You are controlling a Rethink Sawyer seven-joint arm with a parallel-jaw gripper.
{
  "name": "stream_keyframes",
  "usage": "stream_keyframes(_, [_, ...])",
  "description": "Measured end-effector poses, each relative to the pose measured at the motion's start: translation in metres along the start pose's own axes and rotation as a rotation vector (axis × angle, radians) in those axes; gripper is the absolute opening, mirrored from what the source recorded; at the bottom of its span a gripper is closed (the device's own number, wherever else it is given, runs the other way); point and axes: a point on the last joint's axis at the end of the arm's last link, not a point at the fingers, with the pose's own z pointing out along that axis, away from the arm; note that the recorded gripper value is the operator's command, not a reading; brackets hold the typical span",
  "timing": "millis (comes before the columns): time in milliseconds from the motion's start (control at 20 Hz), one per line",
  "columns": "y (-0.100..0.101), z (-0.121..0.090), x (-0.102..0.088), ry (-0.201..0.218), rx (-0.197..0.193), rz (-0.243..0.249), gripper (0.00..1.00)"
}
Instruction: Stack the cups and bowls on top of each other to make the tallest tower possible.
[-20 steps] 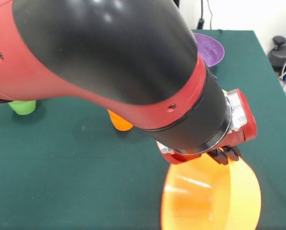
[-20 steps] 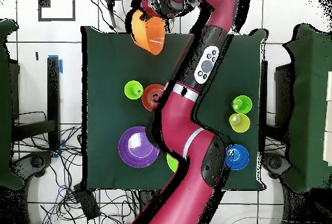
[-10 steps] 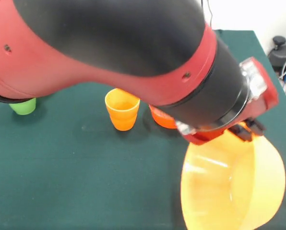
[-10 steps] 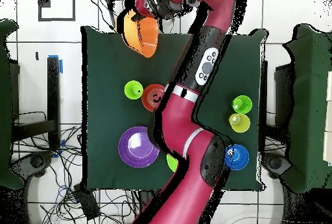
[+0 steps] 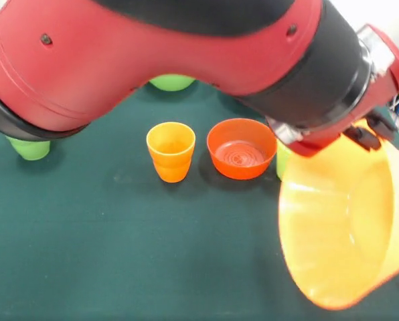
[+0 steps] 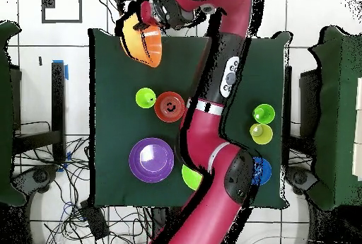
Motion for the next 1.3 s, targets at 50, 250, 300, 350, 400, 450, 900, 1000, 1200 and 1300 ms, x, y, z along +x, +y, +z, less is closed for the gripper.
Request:
stream_keyframes(50, [0.0, 0.0, 0.005, 0.006, -0.004, 0.007, 0.0])
stream_keyframes(250, [-0.006, -0.001, 0.023, 0.017, -0.017, 0.059, 0.0])
stream_keyframes(300, [-0.008, -0.001, 0.026, 0.016, -0.018, 0.069, 0.0])
stream_keyframes(350, [-0.011, 0.0, 0.029, 0.012, -0.018, 0.082, 0.0])
stream_keyframes(400, [-0.015, 0.001, 0.032, 0.008, -0.019, 0.094, 0.0])
stream_keyframes(450, [-0.017, 0.001, 0.033, 0.004, -0.02, 0.1, 0.0])
stream_keyframes(900, [-0.047, 0.022, 0.043, -0.077, -0.02, 0.122, 0.0])
stream_keyframes(1000, [-0.047, 0.031, 0.044, -0.084, -0.026, 0.116, 0.0])
stream_keyframes(1200, [-0.045, 0.043, 0.046, -0.078, -0.037, 0.107, 0.0])
stream_keyframes(1300, [-0.042, 0.049, 0.048, -0.062, -0.046, 0.104, 0.0])
